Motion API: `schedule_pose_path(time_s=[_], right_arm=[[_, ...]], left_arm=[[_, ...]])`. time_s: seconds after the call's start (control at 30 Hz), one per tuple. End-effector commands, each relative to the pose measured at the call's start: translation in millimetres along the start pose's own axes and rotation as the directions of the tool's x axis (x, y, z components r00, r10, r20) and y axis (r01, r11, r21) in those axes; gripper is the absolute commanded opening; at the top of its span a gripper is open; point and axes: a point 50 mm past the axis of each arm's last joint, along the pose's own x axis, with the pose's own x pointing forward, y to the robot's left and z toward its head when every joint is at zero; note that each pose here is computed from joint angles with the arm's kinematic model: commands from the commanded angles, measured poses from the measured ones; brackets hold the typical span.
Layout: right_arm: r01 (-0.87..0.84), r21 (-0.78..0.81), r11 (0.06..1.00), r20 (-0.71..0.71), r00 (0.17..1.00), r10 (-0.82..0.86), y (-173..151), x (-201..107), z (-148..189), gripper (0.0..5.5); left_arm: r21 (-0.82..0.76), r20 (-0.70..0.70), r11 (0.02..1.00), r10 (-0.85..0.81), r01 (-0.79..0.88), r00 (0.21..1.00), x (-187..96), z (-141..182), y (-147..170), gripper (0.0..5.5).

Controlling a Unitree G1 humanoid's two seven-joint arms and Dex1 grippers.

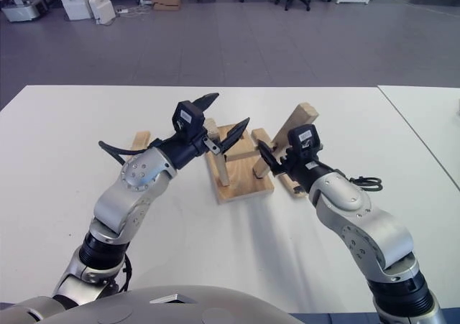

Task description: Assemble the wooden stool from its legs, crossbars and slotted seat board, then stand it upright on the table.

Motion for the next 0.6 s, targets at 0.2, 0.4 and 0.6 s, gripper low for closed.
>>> schedule_pose_path(time_s=[0.2, 0.4, 0.6], right_arm=[[-0.196, 0.128, 0.972, 0.193, 0.966, 0.170, -7, -27, 27, 4.44], [-0.364, 0.052, 0.930, 0.497, 0.817, 0.292, -57, -48, 123, 4.44], [-0.390, 0.217, 0.895, 0.262, 0.906, 0.332, -69, 13, 84, 4.44]], left_arm=[[0.049, 0.188, 0.999, 0.012, -0.021, 0.982, -14, 30, 8, 4.46], [0.021, 0.435, 0.994, -0.105, 0.107, 0.894, -19, 125, 31, 4.46], [-0.194, 0.047, 0.967, -0.157, 0.163, 0.987, 5, 54, 42, 4.46]])
